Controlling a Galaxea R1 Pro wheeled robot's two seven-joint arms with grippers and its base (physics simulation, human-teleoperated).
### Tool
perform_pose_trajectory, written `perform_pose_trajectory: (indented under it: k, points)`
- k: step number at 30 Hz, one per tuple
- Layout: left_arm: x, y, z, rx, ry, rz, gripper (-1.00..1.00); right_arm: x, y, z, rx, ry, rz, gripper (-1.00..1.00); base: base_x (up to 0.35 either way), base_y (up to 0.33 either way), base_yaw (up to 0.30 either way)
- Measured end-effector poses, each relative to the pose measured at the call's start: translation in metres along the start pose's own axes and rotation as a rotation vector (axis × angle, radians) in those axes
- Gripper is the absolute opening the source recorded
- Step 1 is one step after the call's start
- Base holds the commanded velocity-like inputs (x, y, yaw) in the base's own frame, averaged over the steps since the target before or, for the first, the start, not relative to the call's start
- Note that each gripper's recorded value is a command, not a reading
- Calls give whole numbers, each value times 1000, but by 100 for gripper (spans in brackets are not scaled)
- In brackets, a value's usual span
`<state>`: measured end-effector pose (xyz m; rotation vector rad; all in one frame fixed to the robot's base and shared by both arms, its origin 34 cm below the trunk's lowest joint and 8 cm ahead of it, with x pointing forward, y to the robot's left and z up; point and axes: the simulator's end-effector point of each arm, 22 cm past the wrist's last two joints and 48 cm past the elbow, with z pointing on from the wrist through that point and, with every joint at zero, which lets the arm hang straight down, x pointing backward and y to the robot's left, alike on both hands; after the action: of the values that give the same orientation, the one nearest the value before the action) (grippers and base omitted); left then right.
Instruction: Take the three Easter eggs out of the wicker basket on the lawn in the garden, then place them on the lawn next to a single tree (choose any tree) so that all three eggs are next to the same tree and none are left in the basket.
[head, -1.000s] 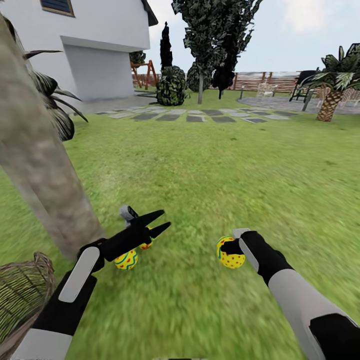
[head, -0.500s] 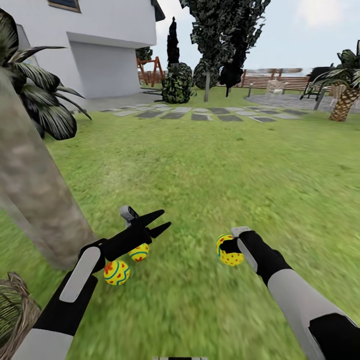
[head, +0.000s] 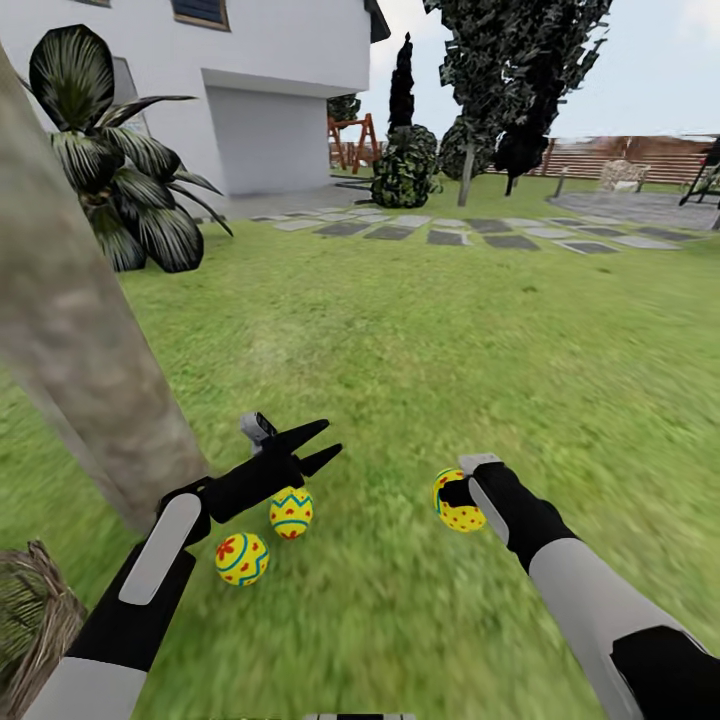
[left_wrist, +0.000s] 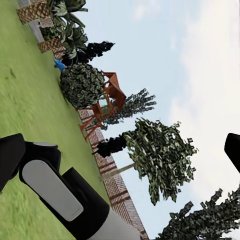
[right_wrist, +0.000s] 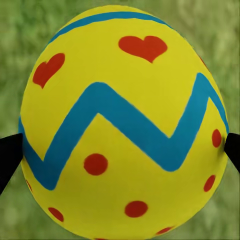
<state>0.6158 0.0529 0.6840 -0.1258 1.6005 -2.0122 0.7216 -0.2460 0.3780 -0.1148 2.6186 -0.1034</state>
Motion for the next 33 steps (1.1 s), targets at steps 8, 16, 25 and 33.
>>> perform_pose_trajectory:
  k: [8, 16, 25, 33]
  points:
    - [0, 0, 1, 1, -2, -1, 100, 0, 1, 0, -2, 1, 1, -100, 1, -90, 286]
    - [1, 0, 2, 3, -2, -3, 100, 0, 5, 0, -9, 0, 1, -100, 0, -341, 288]
    - [2, 0, 3, 3, 2, -4, 100, 0, 5, 0, -9, 1, 2, -100, 0, -346, 288]
    - [2, 0, 3, 3, 2, -4, 100, 0, 7, 0, -11, 0, 2, -100, 7, -280, 288]
